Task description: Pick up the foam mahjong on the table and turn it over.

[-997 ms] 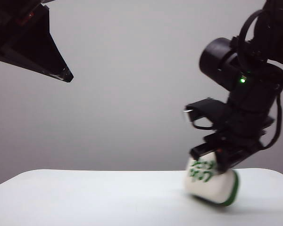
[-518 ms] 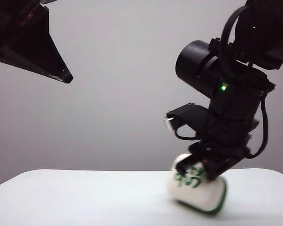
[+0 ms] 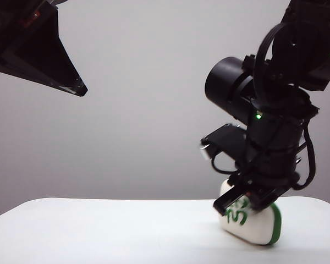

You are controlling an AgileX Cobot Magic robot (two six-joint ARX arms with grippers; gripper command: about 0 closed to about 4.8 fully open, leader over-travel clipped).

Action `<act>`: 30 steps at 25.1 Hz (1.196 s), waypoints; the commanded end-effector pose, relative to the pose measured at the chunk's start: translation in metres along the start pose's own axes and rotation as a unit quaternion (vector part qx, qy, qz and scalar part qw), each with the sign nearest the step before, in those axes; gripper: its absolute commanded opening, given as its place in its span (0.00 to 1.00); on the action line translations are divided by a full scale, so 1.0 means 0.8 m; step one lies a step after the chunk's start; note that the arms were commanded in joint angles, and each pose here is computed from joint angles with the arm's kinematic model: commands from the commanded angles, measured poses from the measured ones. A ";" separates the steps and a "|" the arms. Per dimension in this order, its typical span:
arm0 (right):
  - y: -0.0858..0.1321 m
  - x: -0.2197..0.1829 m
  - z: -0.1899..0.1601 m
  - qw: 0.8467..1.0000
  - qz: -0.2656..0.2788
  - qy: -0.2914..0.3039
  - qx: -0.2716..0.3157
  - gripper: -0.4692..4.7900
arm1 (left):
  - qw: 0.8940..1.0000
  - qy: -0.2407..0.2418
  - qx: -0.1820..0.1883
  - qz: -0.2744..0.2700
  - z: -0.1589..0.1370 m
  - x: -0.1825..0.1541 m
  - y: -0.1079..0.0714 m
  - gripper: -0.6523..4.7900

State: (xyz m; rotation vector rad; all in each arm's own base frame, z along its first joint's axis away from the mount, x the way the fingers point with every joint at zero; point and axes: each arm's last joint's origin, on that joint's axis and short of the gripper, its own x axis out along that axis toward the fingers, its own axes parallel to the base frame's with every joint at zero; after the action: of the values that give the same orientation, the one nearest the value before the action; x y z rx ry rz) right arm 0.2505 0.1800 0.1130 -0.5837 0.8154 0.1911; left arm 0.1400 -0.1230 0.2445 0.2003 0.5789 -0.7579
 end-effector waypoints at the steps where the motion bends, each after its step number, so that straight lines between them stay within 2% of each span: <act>1: 0.013 0.006 -0.005 0.993 0.115 0.012 -0.007 0.33 | 1.000 -0.009 0.000 -0.001 0.003 -0.001 0.000 0.11; 4: 0.016 0.004 -0.006 0.984 0.176 0.016 0.004 0.50 | 1.000 -0.008 0.000 -0.001 0.003 -0.001 0.000 0.11; 8: 0.017 0.000 0.006 0.959 0.280 0.020 0.036 0.61 | 1.000 -0.009 0.000 -0.001 0.003 -0.001 0.000 0.11; 9: 0.017 -0.002 0.013 0.952 0.301 0.015 0.054 0.61 | 1.000 -0.008 0.000 -0.001 0.003 -0.001 0.000 0.11; 15: 0.009 -0.013 0.041 0.949 0.308 0.007 0.070 0.61 | 1.000 -0.004 0.005 0.004 0.002 -0.001 0.000 0.11; 16: 0.006 -0.023 0.048 0.942 0.328 0.004 0.069 0.61 | 0.999 -0.001 0.025 0.031 0.002 -0.002 0.002 0.11; 18: -0.004 -0.044 0.053 0.933 0.350 -0.003 0.082 0.61 | 0.996 0.005 0.032 0.084 0.001 -0.003 0.006 0.11; 20: -0.017 -0.066 0.053 0.938 0.337 -0.002 0.084 0.60 | 0.994 0.007 0.034 0.101 0.001 -0.003 0.007 0.11; 23: -0.031 -0.086 0.048 0.954 0.289 0.010 0.082 0.53 | 0.991 0.003 0.037 0.129 0.002 -0.006 0.009 0.11; 27: -0.047 -0.104 0.040 0.959 0.270 0.017 0.088 0.52 | 0.979 0.018 0.077 0.186 -0.001 -0.018 0.015 0.11; 30: -0.059 -0.115 0.033 0.960 0.264 0.003 0.099 0.52 | 0.975 0.016 0.052 0.216 -0.005 -0.035 0.032 0.11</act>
State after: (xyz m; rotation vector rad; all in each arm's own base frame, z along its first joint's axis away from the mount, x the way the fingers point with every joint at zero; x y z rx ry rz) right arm 0.2243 0.1650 0.2095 -0.1799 0.9941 0.5970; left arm 0.1396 -0.0972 0.2515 0.4322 0.5070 -0.4075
